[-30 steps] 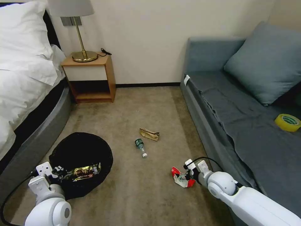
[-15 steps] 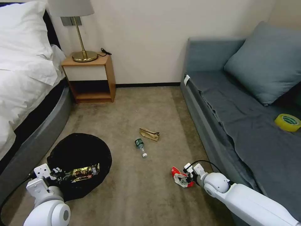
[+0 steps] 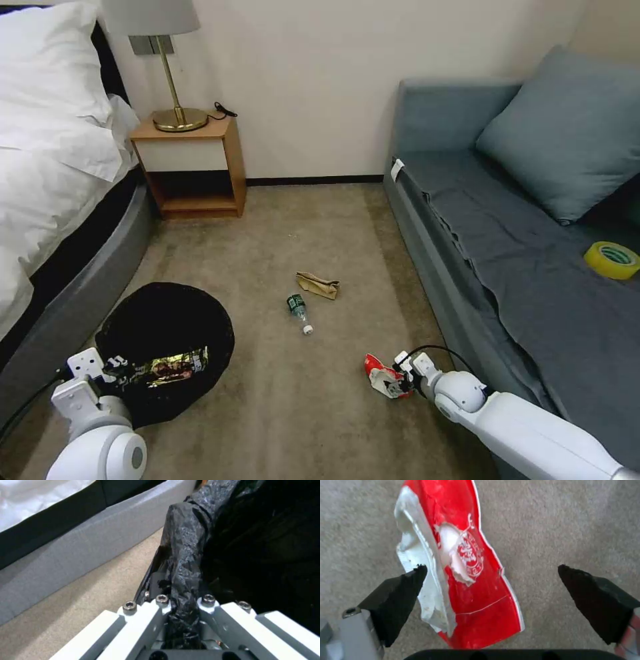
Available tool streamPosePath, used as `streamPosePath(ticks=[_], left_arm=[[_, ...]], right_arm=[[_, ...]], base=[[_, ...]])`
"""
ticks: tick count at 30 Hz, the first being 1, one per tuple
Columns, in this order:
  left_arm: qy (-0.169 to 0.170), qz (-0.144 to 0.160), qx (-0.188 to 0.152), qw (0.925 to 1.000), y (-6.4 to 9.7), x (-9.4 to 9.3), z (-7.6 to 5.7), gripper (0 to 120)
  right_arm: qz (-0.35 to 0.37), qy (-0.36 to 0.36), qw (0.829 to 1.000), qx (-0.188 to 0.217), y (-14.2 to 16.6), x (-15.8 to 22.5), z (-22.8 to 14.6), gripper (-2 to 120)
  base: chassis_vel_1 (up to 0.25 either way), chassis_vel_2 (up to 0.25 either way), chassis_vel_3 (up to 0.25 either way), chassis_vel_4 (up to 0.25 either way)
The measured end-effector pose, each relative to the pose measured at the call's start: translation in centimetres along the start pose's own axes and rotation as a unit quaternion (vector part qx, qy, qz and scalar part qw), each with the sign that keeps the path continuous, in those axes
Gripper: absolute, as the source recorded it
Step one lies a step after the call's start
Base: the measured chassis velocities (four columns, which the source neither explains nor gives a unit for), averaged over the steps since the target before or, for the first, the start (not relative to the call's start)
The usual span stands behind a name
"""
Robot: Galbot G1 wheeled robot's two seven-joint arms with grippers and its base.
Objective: Pick up the trash bin, then pick up the garbage on the floor and place it into the trash bin.
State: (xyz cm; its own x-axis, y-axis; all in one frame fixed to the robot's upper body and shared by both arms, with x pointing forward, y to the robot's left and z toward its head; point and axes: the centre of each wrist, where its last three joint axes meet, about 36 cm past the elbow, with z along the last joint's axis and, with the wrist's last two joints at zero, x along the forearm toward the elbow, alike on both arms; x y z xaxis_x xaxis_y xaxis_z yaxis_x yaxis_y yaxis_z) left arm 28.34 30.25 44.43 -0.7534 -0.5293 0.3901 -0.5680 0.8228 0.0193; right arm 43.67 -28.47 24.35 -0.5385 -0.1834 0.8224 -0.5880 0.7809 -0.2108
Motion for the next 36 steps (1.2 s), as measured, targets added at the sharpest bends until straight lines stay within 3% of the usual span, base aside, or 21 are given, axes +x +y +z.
streamPosePath(ticks=[9,13,16,27,36], left_arm=[[-0.001,0.002,0.001,1.0000,-0.2,-0.3,0.0,2],[0.000,0.002,0.001,1.0000,-0.2,-0.3,0.0,2],[0.000,0.002,0.001,1.0000,-0.3,-0.3,0.0,2],[0.000,0.004,0.002,1.0000,-0.4,-0.3,0.0,2],[0.001,0.007,0.000,1.0000,-0.5,-0.2,-0.1,2]], right_arm=[[-0.011,-0.001,1.000,0.007,0.9,-0.2,0.3,62],[-0.018,-0.002,1.000,0.008,1.1,-0.1,0.4,53],[-0.027,-0.006,1.000,0.009,1.7,0.1,0.7,36],[-0.032,-0.027,0.999,0.005,2.1,1.1,0.9,1],[-0.030,-0.074,0.997,-0.015,1.8,3.0,-0.5,0]], base=[[0.000,0.000,0.000,0.000],[0.000,0.000,0.000,0.000],[0.000,0.000,0.000,0.000],[0.000,0.000,0.000,0.000],[0.000,0.000,0.000,0.000]])
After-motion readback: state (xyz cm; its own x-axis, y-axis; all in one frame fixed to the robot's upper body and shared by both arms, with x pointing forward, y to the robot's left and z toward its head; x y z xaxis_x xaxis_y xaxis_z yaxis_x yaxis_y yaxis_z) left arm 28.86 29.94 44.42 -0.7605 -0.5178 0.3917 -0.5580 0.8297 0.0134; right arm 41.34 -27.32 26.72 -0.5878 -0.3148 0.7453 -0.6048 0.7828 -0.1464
